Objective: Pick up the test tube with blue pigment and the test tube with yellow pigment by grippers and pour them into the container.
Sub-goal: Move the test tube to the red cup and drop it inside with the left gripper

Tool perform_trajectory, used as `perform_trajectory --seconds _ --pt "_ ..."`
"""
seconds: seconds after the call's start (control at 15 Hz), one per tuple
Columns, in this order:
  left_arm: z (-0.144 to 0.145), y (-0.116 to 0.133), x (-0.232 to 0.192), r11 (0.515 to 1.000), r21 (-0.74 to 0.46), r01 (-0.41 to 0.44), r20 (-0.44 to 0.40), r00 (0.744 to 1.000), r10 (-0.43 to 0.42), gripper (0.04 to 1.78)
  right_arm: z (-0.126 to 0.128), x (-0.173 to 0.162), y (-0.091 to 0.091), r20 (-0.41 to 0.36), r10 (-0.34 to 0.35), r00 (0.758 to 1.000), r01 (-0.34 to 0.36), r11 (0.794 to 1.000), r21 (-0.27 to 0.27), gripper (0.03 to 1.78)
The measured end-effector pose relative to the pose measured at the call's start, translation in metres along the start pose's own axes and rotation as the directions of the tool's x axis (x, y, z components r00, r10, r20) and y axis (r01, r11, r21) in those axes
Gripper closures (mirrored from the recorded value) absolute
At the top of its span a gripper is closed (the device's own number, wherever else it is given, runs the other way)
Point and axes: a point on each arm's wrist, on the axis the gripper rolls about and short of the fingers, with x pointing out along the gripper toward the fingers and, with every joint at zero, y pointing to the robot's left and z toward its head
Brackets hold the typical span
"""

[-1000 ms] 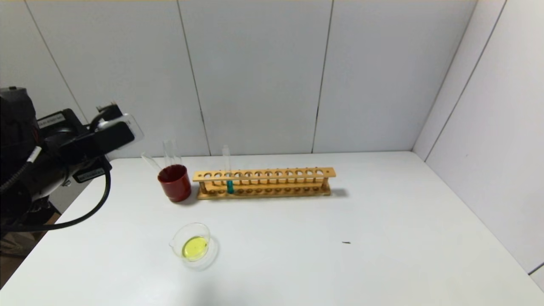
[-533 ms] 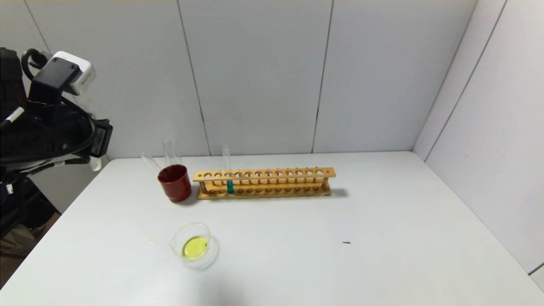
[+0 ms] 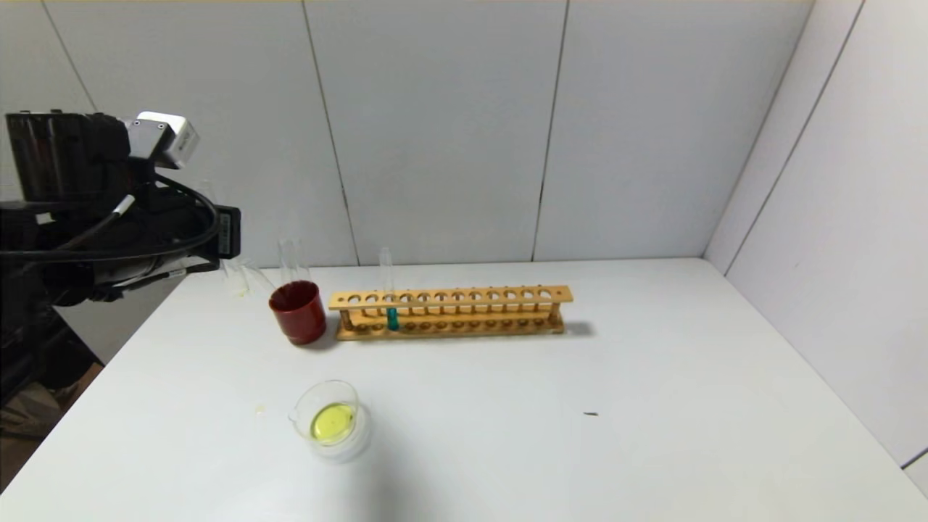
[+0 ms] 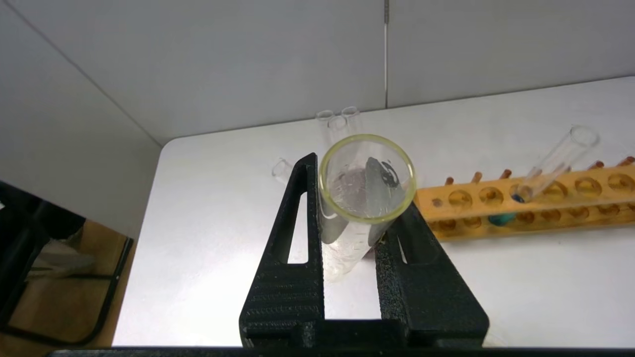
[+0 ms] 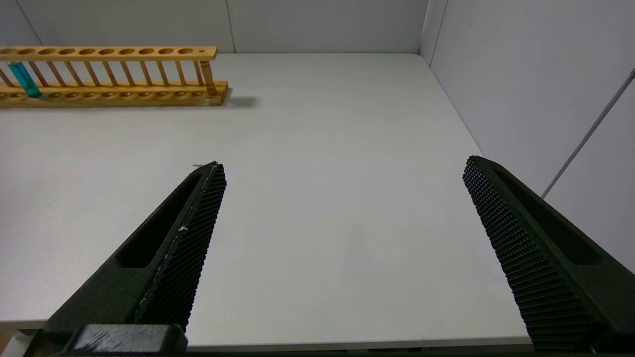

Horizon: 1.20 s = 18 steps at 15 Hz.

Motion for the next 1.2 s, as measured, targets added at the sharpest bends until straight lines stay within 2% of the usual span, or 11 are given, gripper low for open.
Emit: perform_trajectory --seconds 0.27,0.73,1.2 --pt "-0.012 -0.004 0.037 1.000 -0.011 -0.007 0.051 0.999 0.007 1.48 0.000 0.000 0.000 0.000 0.000 1.000 0.000 1.000 0.000 0.06" --pt "-0.033 -0.011 0.080 1.000 -0.022 -0.007 0.004 1.000 0.007 1.48 0.000 0.000 0.000 0.000 0.000 1.000 0.000 1.000 0.000 0.06" --pt "-0.057 -0.016 0.102 0.999 -0.041 0.013 -0.067 0.998 -0.016 1.48 0.000 0.000 0.000 0.000 0.000 1.000 0.000 1.000 0.000 0.06"
